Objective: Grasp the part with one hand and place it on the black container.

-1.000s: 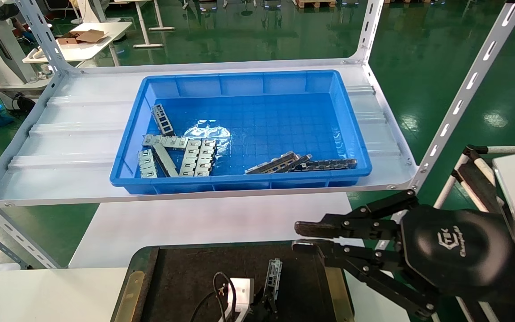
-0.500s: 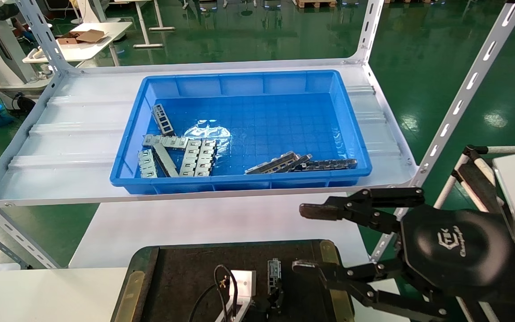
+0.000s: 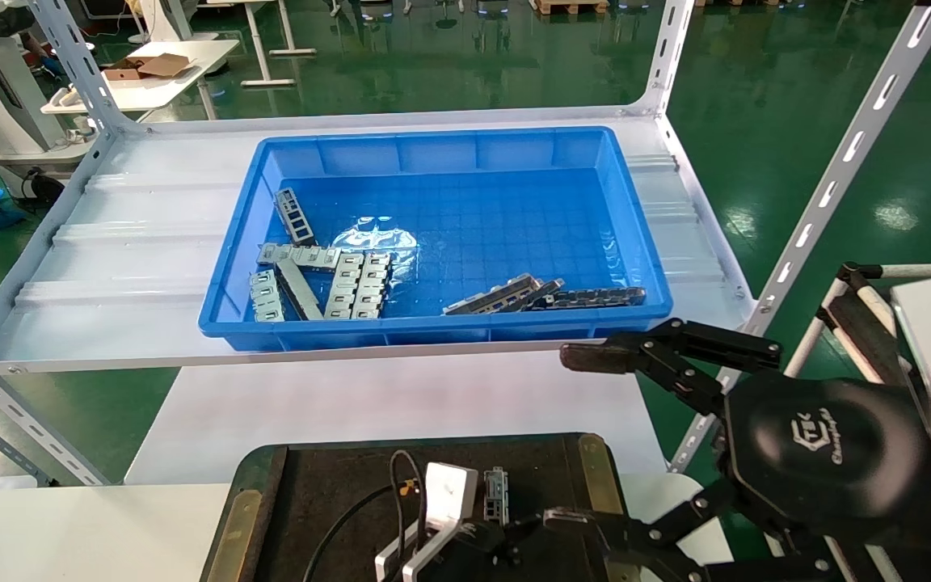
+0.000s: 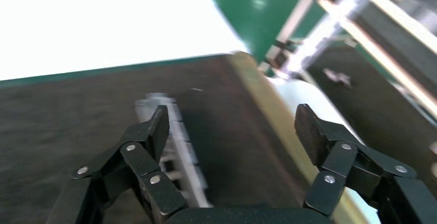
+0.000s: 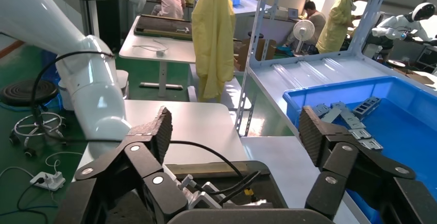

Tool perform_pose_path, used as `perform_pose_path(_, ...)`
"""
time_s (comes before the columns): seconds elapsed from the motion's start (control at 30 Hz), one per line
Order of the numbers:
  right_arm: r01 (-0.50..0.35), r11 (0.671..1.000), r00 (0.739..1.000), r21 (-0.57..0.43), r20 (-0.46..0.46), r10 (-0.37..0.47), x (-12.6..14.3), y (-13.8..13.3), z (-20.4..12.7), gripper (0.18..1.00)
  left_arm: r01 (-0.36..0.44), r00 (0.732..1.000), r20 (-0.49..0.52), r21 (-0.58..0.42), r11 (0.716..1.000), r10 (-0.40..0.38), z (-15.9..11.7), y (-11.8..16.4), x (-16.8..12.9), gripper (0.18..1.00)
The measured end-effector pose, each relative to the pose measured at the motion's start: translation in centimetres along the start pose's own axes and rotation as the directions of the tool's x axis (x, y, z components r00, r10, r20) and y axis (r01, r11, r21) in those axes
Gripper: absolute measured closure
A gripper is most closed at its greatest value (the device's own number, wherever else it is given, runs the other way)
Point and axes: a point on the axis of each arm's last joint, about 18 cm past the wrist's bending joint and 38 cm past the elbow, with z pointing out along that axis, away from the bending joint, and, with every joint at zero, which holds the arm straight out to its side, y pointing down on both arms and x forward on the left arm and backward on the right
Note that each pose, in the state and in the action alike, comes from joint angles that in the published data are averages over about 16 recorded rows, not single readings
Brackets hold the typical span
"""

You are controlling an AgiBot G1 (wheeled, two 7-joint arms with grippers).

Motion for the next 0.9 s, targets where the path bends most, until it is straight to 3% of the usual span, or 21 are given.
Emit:
perform_pose_path(0.17, 0.000, 1.000, 1.000, 0.000, 0.000, 0.000, 0.0, 0.0, 0.0, 0.286, -0.056, 0.990, -0.129, -0.027, 0.998, 0.052, -1.0, -1.0, 0.0, 0.295)
perform_pose_path(0.43, 0.000, 1.000, 1.000, 0.000, 0.000, 0.000, 0.0, 0.0, 0.0, 0.212, -0.144, 0.948, -0.296, -0.064, 0.988, 0.118, -3.0, -3.0, -0.8, 0.214)
perform_pose_path(0.63, 0.000, 1.000, 1.000, 0.000, 0.000, 0.000, 0.0, 0.0, 0.0, 0.187, -0.177, 0.899, -0.414, -0.049, 0.983, 0.141, -5.5, -5.3, -1.9, 0.191)
perform_pose_path(0.9, 0.000, 1.000, 1.000, 0.000, 0.000, 0.000, 0.0, 0.0, 0.0, 0.178, -0.189, 0.817, -0.547, 0.049, 0.981, 0.185, -10.0, -8.8, -3.3, 0.184)
